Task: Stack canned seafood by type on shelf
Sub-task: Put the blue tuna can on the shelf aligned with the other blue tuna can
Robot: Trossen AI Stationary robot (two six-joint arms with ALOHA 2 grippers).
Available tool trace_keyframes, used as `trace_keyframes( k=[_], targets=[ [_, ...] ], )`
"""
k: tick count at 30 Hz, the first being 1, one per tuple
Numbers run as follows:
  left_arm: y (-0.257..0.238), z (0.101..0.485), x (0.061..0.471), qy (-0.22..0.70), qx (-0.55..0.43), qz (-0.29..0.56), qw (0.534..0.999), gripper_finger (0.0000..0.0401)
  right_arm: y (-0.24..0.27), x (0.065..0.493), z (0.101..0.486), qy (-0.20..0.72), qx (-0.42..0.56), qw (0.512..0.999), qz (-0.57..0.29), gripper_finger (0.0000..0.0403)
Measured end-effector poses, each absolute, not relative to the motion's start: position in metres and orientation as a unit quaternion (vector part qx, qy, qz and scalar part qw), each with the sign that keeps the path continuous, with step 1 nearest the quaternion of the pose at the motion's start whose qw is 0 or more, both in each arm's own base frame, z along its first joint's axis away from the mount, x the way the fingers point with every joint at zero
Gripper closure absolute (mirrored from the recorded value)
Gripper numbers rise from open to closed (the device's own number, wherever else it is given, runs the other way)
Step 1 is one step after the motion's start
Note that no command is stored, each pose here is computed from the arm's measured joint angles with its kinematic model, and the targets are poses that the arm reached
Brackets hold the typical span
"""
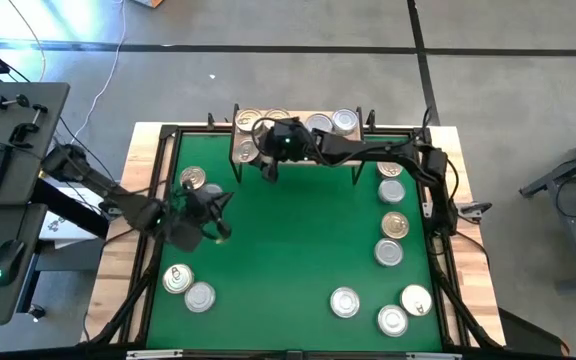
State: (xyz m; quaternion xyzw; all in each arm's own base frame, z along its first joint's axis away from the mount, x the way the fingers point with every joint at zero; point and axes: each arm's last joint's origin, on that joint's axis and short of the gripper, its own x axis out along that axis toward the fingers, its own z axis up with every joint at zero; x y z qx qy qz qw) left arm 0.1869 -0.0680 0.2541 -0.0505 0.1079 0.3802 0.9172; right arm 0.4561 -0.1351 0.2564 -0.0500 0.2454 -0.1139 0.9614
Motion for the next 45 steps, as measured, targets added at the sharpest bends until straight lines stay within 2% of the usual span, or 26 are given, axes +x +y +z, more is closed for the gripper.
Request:
trace_keyframes(
  k=[6, 11, 20, 28, 38, 45],
  targets=[
    [-0.027, 0.269, 0.197, 0.139, -0.035, 0.408, 0.902, 0.0401, -0.144, 0.454, 0.257, 0.240, -0.026, 0.961, -0.132, 0.0057],
    [0.001, 0.276, 0.207, 0.154, -0.035, 0.382, 0.910, 0.0401, -0.145, 0.453, 0.257, 0.243, -0.026, 0.961, -0.131, 0.0043],
    [0.046, 0.272, 0.216, 0.176, -0.055, 0.364, 0.913, 0.0401, -0.144, 0.453, 0.256, 0.243, -0.023, 0.963, -0.117, 0.0012],
    [0.089, 0.261, 0.216, 0.200, -0.099, 0.340, 0.913, 0.0401, -0.144, 0.453, 0.256, 0.243, -0.022, 0.963, -0.118, 0.0009],
    [0.110, 0.253, 0.213, 0.216, -0.115, 0.362, 0.900, 0.0401, -0.145, 0.452, 0.264, 0.239, -0.037, 0.961, -0.132, 0.0009],
    [0.110, 0.253, 0.212, 0.218, -0.115, 0.363, 0.899, 0.0401, -0.127, 0.456, 0.279, 0.253, -0.060, 0.959, -0.109, 0.0009]
  ],
)
